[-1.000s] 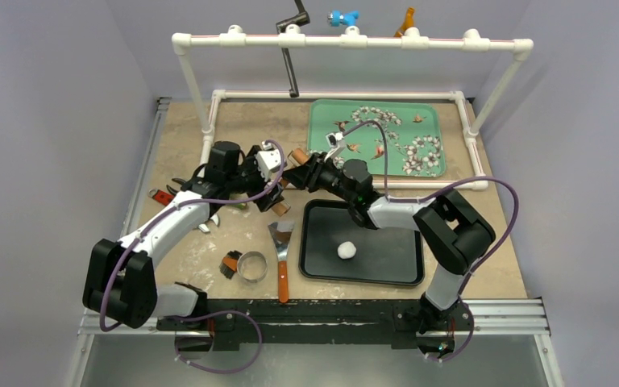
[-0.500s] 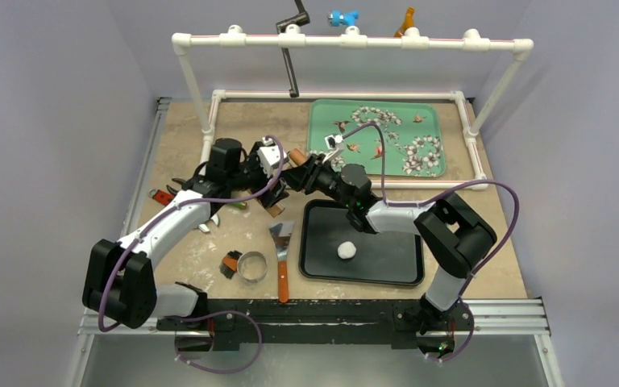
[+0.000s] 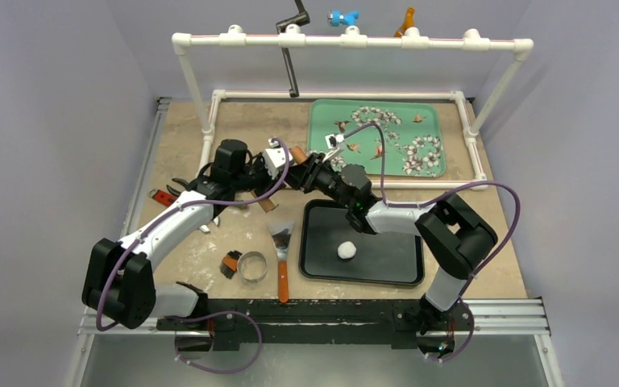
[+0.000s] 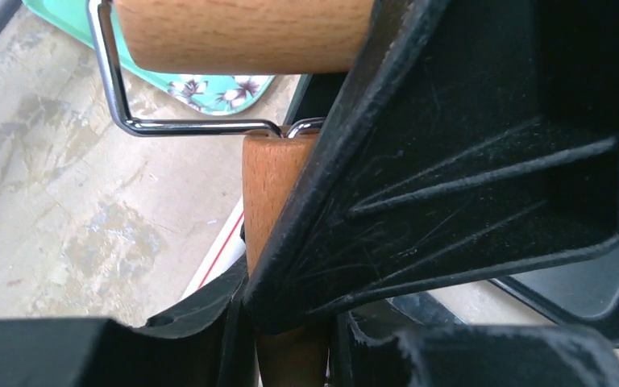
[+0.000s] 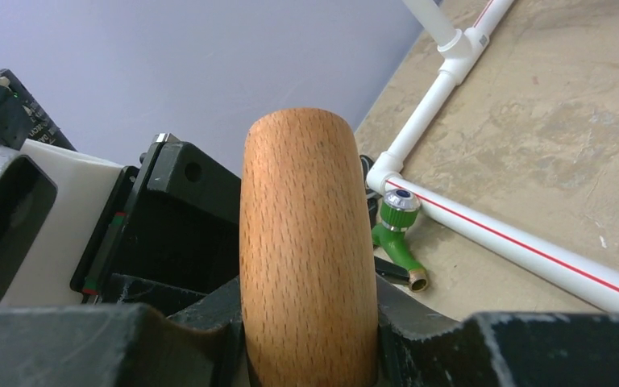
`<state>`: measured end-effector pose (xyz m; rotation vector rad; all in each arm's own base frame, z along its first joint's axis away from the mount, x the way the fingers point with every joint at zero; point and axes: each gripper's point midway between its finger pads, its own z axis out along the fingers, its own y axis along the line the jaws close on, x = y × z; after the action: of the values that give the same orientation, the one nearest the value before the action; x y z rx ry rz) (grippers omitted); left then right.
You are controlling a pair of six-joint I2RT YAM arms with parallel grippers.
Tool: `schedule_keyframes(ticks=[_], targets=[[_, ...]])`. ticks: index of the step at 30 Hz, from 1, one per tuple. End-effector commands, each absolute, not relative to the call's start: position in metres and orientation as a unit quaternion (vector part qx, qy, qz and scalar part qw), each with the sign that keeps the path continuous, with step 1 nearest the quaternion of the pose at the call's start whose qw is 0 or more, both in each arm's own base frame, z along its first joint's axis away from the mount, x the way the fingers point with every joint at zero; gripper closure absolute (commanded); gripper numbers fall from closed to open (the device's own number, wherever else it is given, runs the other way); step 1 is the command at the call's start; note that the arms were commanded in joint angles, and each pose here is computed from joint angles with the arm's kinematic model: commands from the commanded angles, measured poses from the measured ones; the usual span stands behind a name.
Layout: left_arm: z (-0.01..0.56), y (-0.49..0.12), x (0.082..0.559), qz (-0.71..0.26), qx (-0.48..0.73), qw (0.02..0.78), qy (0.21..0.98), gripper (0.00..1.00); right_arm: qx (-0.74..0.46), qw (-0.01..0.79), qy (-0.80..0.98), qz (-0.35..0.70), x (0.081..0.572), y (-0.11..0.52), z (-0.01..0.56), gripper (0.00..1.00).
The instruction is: Roll out the dumpling wrappers from the dough
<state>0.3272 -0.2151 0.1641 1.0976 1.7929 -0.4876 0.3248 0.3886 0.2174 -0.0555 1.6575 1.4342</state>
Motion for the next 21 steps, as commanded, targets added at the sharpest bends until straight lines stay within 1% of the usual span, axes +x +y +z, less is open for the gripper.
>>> schedule_keyframes(ticks=[1,3,4,7,8,11,13,15,21], targets=[[0.187,-0.209,0.331,-0.189,0.455,0.499,0.713,1.0,-0.046,0.475,0.643,0.599,0.32,0.387,0.262,0.91],[0.186,-0.207,0.326,-0.185,0.469,0.495,0.708,1.0,-0.085,0.486,0.657,0.57,0.317,0.383,0.258,0.64],[0.184,-0.205,0.324,-0.181,0.477,0.492,0.706,1.0,-0.105,0.487,0.664,0.558,0.314,0.381,0.256,0.47],[0.18,-0.202,0.318,-0.173,0.499,0.484,0.698,1.0,-0.166,0.47,0.694,0.52,0.305,0.376,0.249,0.06],[0.179,-0.202,0.317,-0.172,0.505,0.48,0.697,1.0,-0.182,0.464,0.702,0.51,0.304,0.373,0.249,0.02],[0.179,-0.201,0.312,-0.172,0.516,0.477,0.69,1.0,-0.201,0.46,0.721,0.478,0.301,0.357,0.245,0.01],[0.182,-0.203,0.307,-0.179,0.525,0.477,0.682,1.0,-0.209,0.466,0.717,0.475,0.299,0.347,0.249,0.01],[0.187,-0.206,0.303,-0.188,0.524,0.478,0.68,1.0,-0.216,0.46,0.702,0.498,0.295,0.345,0.257,0.01],[0.193,-0.214,0.3,-0.178,0.537,0.484,0.667,1.0,-0.202,0.393,0.698,0.564,0.295,0.351,0.263,0.01]])
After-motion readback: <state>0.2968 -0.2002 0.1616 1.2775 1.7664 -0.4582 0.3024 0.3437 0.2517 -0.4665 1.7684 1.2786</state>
